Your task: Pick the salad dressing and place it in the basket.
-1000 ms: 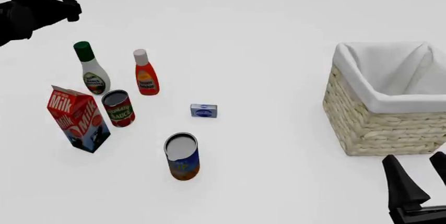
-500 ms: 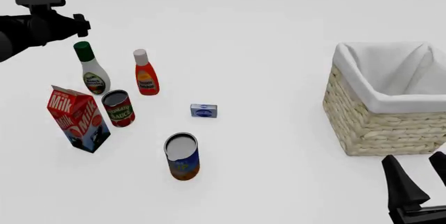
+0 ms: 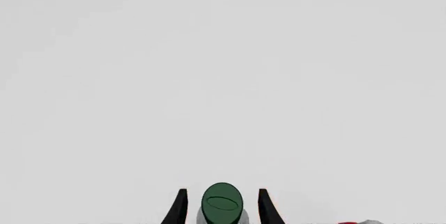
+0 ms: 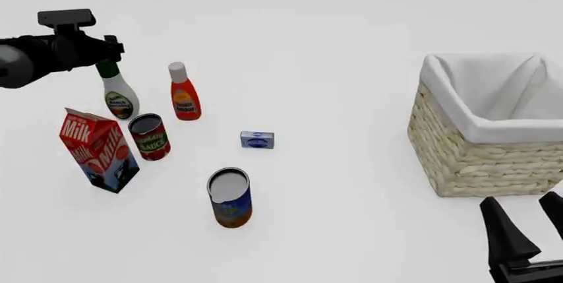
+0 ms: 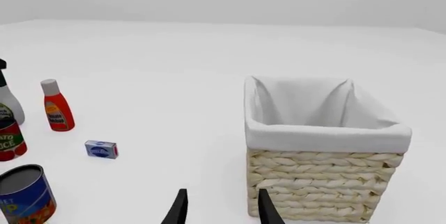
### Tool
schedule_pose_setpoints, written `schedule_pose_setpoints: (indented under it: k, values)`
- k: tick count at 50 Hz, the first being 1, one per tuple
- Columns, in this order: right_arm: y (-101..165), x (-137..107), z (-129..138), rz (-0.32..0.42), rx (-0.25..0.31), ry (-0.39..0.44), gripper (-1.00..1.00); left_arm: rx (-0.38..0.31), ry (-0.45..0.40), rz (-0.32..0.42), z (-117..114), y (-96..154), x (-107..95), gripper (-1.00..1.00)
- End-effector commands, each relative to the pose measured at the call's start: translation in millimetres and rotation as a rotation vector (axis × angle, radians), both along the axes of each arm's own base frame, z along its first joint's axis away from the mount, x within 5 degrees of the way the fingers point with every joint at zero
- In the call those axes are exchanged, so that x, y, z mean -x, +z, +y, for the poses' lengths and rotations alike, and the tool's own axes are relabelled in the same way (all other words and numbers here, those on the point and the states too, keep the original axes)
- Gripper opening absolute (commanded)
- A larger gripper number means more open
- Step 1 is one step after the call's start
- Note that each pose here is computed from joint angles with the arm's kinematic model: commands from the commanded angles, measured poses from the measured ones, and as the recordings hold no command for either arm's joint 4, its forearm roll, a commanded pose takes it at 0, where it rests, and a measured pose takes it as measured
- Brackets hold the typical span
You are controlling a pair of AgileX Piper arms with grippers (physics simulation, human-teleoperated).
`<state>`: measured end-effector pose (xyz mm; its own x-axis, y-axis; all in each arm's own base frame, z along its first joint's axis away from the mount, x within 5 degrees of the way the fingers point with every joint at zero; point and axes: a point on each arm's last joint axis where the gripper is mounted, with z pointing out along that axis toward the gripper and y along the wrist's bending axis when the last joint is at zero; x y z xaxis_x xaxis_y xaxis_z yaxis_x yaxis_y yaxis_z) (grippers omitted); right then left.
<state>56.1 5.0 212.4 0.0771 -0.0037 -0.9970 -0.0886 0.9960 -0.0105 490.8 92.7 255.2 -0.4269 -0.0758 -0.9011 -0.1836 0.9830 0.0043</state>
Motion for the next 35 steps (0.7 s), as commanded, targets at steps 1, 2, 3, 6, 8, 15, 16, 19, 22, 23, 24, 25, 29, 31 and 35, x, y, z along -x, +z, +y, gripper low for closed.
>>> schedule_pose_setpoints:
  k: [1,2,3,6,8,15,16,19,22,23,24,25,29,31,35]
  values:
    - [0,0,0,0.001,0.005,0.004,1.0,0.008,0.003,0.017,1,-13,-2,1.0]
    - [0,0,0,0.001,0.005,0.004,1.0,0.008,0.003,0.017,1,-13,-2,1.0]
    - [0,0,0,0.001,0.006,0.004,1.0,0.009,0.004,0.019,1,-15,-3,1.0]
    - [0,0,0,0.001,0.007,0.003,1.0,0.009,0.001,0.023,0,-18,-3,1.0]
    - [0,0,0,0.0,0.007,0.003,1.0,0.009,0.002,0.025,1,-19,-4,1.0]
    - [0,0,0,-0.002,0.006,0.006,1.0,0.012,0.001,0.029,0,-22,-6,1.0]
    - [0,0,0,-0.002,0.006,0.006,1.0,0.012,0.001,0.029,0,-22,-6,1.0]
    - [0,0,0,-0.002,0.007,0.007,1.0,0.015,0.001,0.031,0,-24,-6,1.0]
    - [1,0,1,-0.004,0.008,0.009,1.0,0.017,0.001,0.033,-1,-26,-6,1.0]
    - [1,0,1,-0.004,0.008,0.009,1.0,0.019,0.002,0.032,-1,-27,-6,1.0]
    - [1,0,1,-0.004,0.008,0.009,1.0,0.02,0.002,0.033,-2,-27,-6,1.0]
    - [1,0,1,-0.004,0.009,0.009,1.0,0.019,0.002,0.034,-1,-28,-6,1.0]
    - [1,0,1,-0.004,0.01,0.01,1.0,0.017,0.002,0.038,0,-32,-6,1.0]
    - [1,0,1,-0.004,0.01,0.011,1.0,0.018,0.003,0.04,0,-33,-6,1.0]
    - [1,0,1,-0.004,0.011,0.012,1.0,0.02,0.004,0.041,0,-33,-6,1.0]
